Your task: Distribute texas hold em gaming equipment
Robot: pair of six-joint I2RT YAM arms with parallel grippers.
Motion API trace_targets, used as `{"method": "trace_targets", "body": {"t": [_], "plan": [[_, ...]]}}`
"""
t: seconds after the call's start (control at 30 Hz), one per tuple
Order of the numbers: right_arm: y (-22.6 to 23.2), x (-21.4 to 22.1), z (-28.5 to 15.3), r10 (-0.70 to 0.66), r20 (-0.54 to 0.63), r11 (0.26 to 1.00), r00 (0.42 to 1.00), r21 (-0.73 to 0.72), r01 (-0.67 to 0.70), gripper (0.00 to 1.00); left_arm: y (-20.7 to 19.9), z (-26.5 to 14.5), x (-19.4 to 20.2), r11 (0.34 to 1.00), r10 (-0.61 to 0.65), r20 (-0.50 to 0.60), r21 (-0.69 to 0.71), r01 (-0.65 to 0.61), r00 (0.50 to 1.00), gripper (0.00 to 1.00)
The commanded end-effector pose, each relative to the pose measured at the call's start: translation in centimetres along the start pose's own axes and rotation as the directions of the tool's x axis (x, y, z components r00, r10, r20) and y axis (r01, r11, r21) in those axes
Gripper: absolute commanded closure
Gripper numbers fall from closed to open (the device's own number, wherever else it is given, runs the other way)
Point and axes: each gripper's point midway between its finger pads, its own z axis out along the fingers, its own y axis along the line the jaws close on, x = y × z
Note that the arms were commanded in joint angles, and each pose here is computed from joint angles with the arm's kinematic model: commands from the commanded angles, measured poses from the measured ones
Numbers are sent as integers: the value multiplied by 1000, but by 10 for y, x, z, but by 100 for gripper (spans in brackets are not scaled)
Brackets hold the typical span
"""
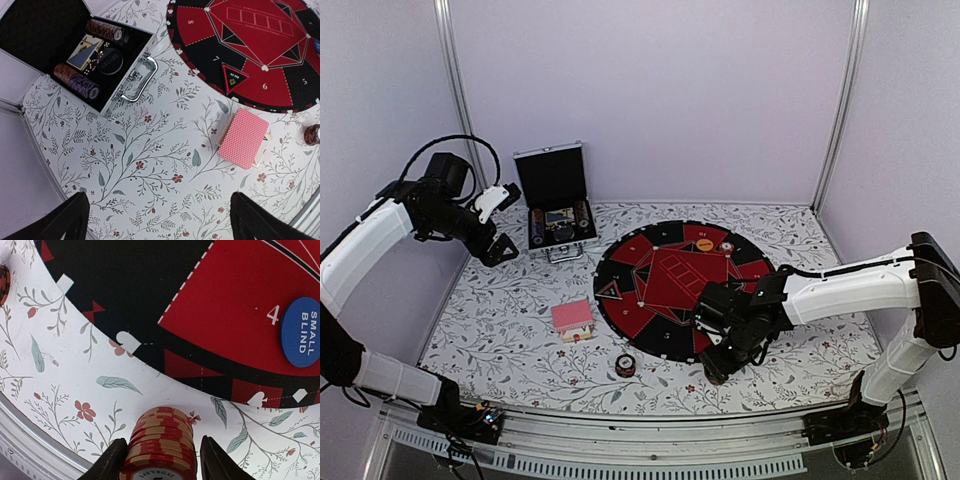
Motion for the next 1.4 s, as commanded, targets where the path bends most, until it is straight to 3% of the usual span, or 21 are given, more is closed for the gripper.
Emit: {"method": "trace_targets", "body": {"t": [0.0,0.47,0.83,1.1,1.37], "plan": [[0,-1,-3,-9,13,1000,1000,10,9,49,-3,-6,-7,1000,11,14,0,-11,1000,0],[1,-7,-19,-14,30,1000,999,15,13,66,-3,-5,-6,1000,11,14,2,-11,1000,0],[12,-29,-44,-33,74,999,997,-9,34,67,-3,-5,-6,1000,12,15,4,-12,1000,0],[35,-72,-53,-84,129,996,988,-24,88,68,-3,-4,-5,1000,15,12,1,-15,1000,0],[73,-149,-25,-152,187,986,971,-38,162,71,-5,0,-3,1000,13,10,10,-13,1000,0]]}}
